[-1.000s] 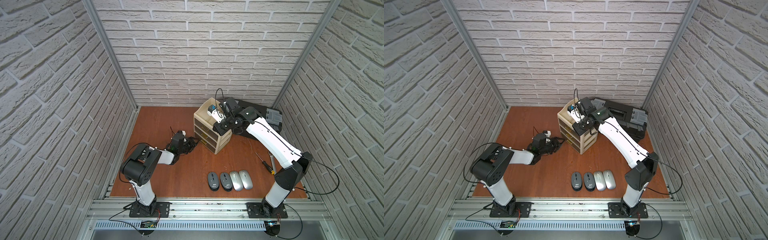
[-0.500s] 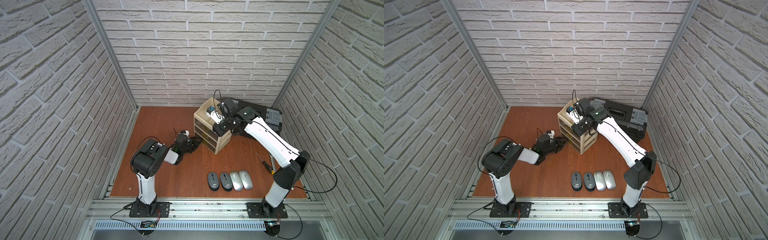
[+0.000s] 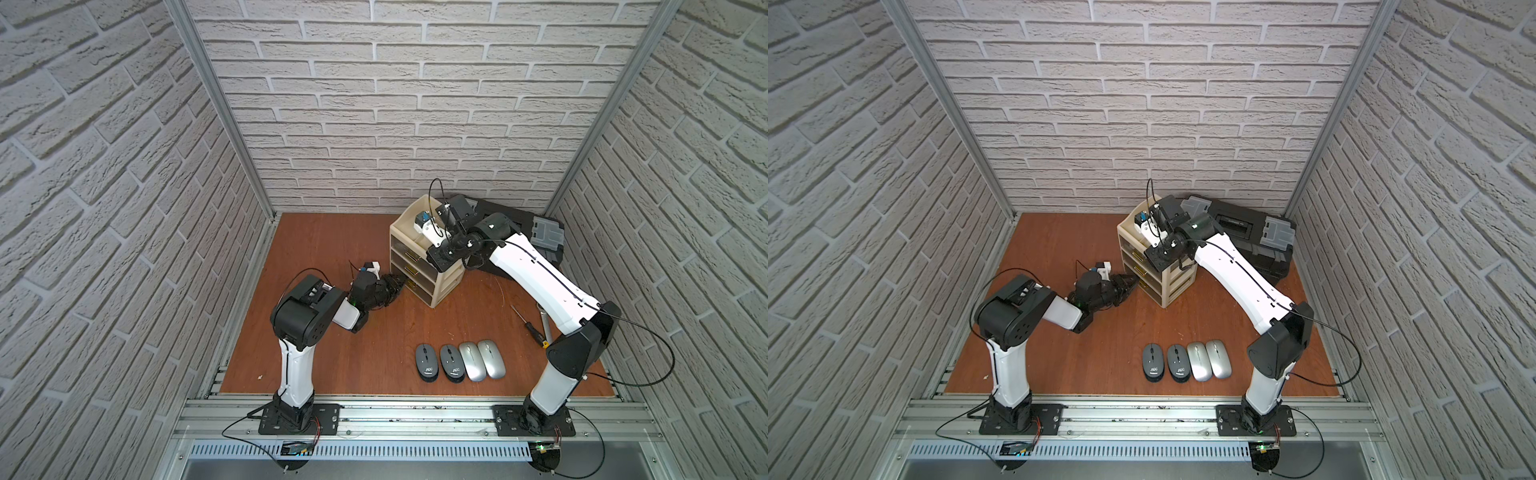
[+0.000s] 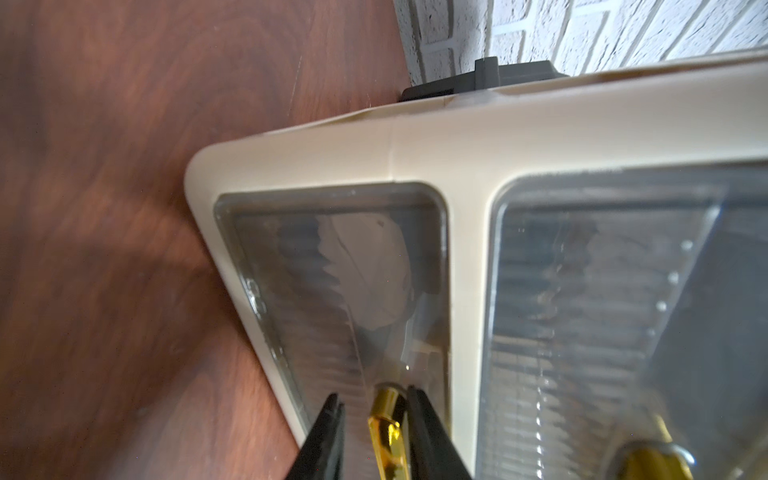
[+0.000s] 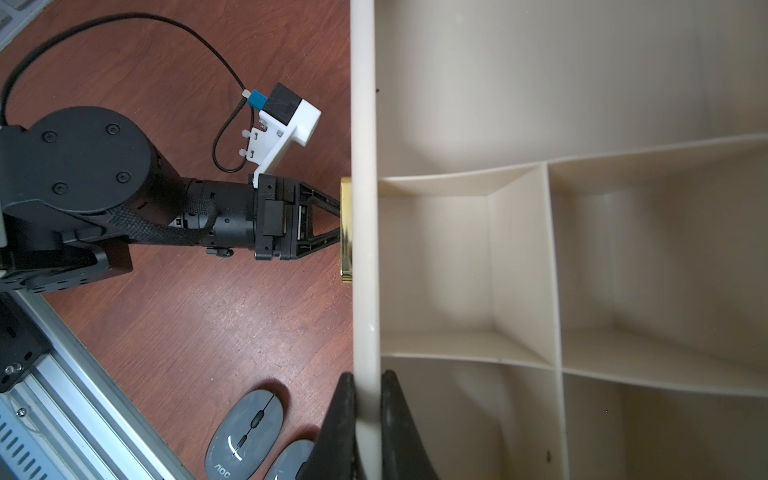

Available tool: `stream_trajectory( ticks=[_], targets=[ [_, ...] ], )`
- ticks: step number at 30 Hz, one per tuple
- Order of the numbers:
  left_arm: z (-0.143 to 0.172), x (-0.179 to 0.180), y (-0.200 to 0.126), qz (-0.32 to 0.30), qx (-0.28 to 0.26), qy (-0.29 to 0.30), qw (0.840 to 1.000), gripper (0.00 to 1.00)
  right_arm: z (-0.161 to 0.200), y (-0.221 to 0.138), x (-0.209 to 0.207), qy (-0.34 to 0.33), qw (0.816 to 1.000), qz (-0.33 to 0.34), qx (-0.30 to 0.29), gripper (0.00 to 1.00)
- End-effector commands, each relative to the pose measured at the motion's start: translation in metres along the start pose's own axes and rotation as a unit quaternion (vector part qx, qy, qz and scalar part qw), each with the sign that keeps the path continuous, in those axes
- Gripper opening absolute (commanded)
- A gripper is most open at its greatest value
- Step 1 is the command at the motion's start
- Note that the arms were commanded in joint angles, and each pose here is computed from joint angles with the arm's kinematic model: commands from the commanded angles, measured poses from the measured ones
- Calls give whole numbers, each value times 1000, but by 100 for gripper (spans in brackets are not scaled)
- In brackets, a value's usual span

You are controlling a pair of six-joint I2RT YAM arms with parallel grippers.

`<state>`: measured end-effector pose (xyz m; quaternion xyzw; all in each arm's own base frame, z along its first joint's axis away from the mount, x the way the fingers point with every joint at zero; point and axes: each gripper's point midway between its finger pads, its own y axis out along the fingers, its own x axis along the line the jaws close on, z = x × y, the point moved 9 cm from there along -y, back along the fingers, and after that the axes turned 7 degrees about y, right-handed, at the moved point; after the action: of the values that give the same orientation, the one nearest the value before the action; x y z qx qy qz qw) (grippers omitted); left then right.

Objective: Take the mice out of the drawer
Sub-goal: Open the drawer in the storage box.

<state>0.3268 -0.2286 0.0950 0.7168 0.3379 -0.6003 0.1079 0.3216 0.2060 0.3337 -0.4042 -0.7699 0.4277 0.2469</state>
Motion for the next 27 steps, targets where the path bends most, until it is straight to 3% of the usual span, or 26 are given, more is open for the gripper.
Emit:
stream_trajectory(
  ticks=[1,18,27],
  targets=[
    [4,0,7,22,-4,-11,1000,28,1,-2,1,-3,1000,5,6,8],
    [11,12,7,35,-27,-40,998,16,3,0,1,0,1000,2,9,7],
    [15,14,-9,16,-26,-35,999,13,4,3,-1,5,1000,17,14,6]
  ],
)
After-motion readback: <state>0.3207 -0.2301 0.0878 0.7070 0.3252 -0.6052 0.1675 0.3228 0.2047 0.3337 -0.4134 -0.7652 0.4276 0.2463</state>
